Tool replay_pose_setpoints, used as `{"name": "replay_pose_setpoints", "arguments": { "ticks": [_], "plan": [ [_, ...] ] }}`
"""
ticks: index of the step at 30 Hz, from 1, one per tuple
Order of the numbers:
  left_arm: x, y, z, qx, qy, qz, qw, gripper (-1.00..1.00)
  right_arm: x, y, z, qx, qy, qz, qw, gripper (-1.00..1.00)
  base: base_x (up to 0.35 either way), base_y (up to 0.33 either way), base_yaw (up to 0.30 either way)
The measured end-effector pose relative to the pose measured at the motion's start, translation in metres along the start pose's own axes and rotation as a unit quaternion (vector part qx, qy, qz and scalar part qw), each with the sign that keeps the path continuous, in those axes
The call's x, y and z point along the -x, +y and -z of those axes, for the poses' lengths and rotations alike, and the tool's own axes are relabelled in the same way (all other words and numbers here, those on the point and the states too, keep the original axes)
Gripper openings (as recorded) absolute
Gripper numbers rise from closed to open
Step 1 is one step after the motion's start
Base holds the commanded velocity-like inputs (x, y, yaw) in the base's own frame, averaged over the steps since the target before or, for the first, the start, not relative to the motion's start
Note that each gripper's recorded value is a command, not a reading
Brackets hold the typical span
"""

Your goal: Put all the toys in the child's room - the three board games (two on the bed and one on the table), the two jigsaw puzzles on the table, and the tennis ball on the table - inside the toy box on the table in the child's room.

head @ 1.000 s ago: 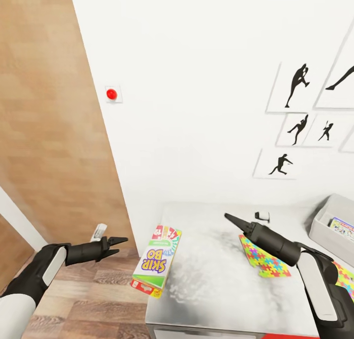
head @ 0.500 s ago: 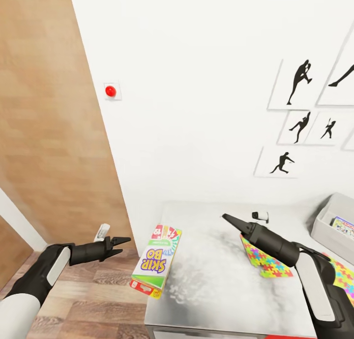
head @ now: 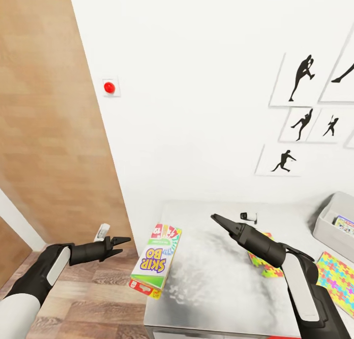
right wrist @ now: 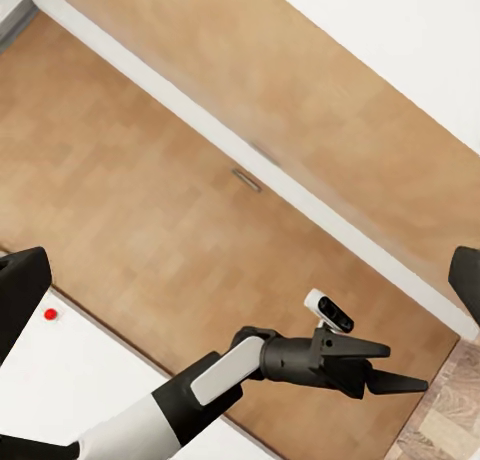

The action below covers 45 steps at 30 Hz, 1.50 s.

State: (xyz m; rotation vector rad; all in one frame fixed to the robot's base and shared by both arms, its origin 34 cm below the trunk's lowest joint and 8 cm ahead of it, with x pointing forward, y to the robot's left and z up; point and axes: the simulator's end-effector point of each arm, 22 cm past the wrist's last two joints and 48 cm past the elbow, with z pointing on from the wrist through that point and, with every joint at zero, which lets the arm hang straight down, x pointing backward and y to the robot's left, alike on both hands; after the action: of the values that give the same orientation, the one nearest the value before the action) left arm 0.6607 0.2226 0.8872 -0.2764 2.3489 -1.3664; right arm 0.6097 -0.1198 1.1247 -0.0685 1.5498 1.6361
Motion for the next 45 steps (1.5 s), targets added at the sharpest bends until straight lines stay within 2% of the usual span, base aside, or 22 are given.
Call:
{"name": "replay_pose_setpoints", "arguments": {
  "ticks": [11,41,45],
  "plan": [
    [0.0,0.01,-0.007,-0.001,0.0,0.001,1.0,1.0,-0.007,-0.004,0.0,0.018,-0.005,-0.005,0.9998,1.0,0.0,0.0,0.0],
    [-0.004,0.037,-0.025,-0.01,0.0,0.001,1.0,1.0,-0.022,-0.039,0.008,0.016,-0.008,-0.004,0.9998,1.0,0.0,0.0,0.0],
    [-0.003,0.035,-0.025,-0.012,0.0,0.0,0.9999,1.0,-0.02,-0.04,0.01,0.014,-0.012,-0.003,0.9998,1.0,0.0,0.0,0.0]
  ]
}}
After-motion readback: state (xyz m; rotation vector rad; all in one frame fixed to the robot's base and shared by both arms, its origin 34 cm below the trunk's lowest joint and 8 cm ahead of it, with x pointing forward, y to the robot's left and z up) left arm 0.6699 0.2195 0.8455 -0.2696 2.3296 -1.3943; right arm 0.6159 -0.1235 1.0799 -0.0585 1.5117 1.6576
